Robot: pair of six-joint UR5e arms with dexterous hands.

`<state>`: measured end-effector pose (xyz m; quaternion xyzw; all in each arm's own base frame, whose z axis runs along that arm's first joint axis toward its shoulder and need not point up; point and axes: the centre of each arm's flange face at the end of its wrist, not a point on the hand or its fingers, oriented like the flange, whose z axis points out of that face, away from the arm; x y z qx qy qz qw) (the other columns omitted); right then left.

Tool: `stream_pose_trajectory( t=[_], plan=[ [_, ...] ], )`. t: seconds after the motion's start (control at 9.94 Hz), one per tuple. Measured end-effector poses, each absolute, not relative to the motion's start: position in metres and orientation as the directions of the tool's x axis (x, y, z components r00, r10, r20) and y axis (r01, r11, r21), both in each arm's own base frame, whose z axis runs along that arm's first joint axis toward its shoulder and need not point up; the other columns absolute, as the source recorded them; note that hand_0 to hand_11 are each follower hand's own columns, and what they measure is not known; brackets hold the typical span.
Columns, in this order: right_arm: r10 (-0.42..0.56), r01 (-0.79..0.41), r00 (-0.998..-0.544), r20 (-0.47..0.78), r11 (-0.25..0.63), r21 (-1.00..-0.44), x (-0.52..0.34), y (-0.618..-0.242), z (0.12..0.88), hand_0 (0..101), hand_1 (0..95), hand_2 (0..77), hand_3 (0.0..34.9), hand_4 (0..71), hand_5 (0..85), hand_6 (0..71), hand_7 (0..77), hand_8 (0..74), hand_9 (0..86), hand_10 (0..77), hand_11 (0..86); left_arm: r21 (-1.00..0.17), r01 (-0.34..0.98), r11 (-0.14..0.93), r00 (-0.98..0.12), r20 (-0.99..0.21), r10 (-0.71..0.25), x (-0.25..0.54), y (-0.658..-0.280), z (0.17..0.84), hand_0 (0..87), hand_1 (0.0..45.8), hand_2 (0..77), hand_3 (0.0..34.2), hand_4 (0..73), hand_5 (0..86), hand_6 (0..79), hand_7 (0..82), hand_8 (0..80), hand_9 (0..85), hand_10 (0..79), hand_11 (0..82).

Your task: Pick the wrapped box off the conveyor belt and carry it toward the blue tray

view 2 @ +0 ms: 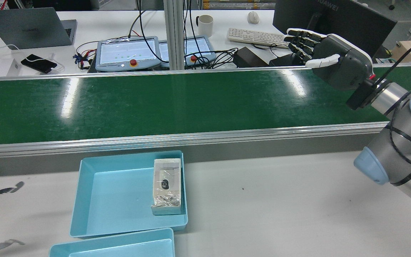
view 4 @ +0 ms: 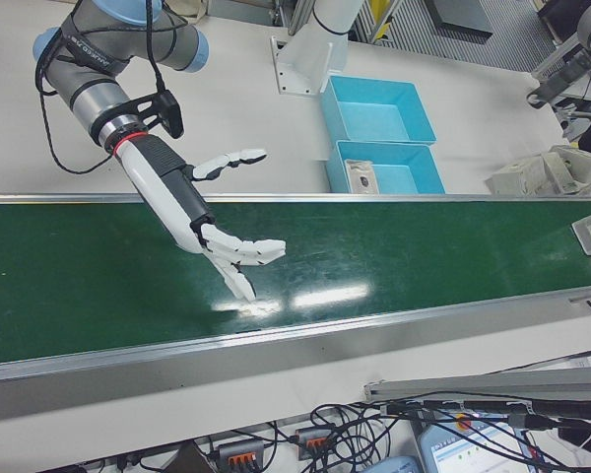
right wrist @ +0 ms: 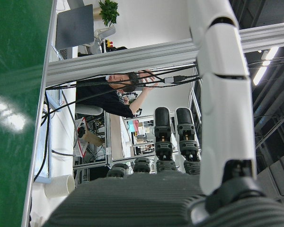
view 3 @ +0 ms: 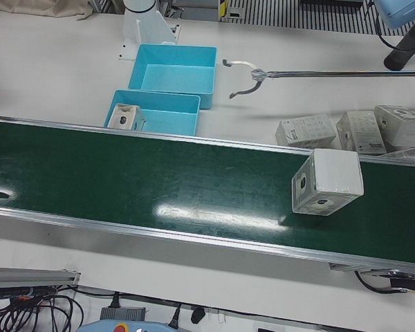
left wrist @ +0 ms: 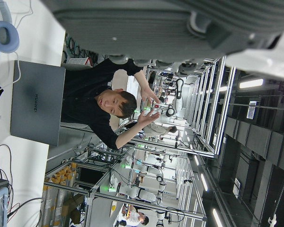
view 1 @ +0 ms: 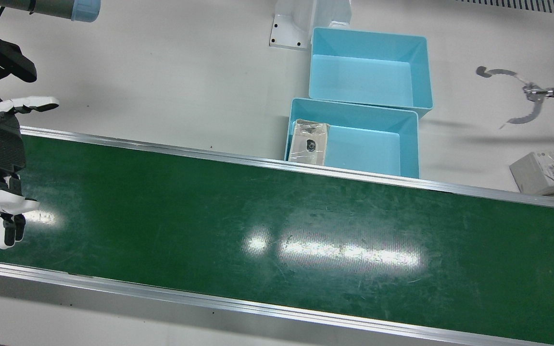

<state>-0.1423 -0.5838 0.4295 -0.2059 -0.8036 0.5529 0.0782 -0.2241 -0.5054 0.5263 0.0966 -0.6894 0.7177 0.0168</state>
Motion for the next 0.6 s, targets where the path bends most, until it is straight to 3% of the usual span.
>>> stream_pose_trajectory(
  t=[0.6],
  plan=[
    [0.414, 0.245, -0.904, -0.105, 0.301, -0.921, -0.1391, -0.5833, 0.4305, 51, 16.9, 12.0, 0.4, 22.4, 16.4, 9.3, 24.5, 2.7, 3.8, 0.5, 2.2, -0.986, -0.157, -0.049, -0.981, 0.162, -0.109, -0.2241, -0.5054, 0.5263, 0.0, 0.0, 1.1, 0.0, 0.0, 0.5, 0.0, 0.5, 0.5, 0.5, 0.5, 0.0]
  ],
)
